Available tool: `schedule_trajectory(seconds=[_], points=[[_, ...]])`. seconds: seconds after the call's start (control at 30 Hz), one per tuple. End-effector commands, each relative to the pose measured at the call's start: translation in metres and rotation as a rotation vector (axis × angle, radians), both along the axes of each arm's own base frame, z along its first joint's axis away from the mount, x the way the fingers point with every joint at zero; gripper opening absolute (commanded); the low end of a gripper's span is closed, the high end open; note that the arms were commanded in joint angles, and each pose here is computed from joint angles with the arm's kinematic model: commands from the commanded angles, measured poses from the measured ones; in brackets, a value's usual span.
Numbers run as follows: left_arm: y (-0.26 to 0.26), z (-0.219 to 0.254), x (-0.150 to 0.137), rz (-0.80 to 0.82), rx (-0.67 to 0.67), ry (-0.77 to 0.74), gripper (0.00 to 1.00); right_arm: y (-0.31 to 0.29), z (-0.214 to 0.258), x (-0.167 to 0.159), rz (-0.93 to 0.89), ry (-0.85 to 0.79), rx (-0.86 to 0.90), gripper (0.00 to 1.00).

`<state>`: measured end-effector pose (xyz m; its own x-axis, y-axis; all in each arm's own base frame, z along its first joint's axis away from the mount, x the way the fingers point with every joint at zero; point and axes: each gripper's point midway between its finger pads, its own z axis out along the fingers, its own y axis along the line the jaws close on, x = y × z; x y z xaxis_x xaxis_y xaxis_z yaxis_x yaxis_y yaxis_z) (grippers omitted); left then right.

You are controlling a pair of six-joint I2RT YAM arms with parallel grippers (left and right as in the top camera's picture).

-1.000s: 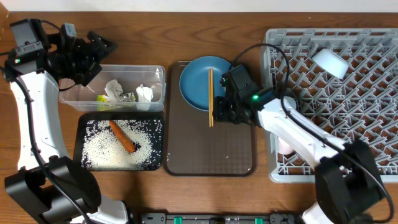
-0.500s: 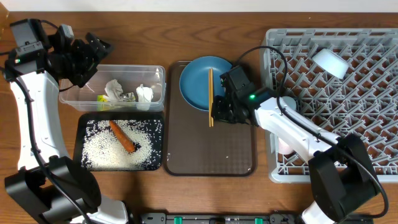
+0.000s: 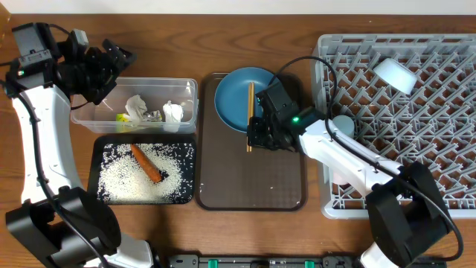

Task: Sort waste into correct bins and load items into the dishwasher rack
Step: 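Grasp one wooden chopstick with the right gripper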

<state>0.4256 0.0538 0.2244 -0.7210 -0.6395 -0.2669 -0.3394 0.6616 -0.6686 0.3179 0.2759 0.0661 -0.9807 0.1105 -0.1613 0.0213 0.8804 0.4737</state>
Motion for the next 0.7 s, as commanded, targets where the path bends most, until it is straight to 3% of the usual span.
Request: schedule_trajectory(seconds=[0.0,0.67], points=[[0.0037,-0.0066,-0.0012,0.013,0.002,0.02,0.96,-0.0016,-0.0068,-0.0031,-0.007,0.013,-0.02,0.08],[0.0037,-0.0066,-0.0012,0.013,0.002,0.02,0.96,0.0033,-0.0084,-0.0078,-0.032,0.016,-0.036,0.18]])
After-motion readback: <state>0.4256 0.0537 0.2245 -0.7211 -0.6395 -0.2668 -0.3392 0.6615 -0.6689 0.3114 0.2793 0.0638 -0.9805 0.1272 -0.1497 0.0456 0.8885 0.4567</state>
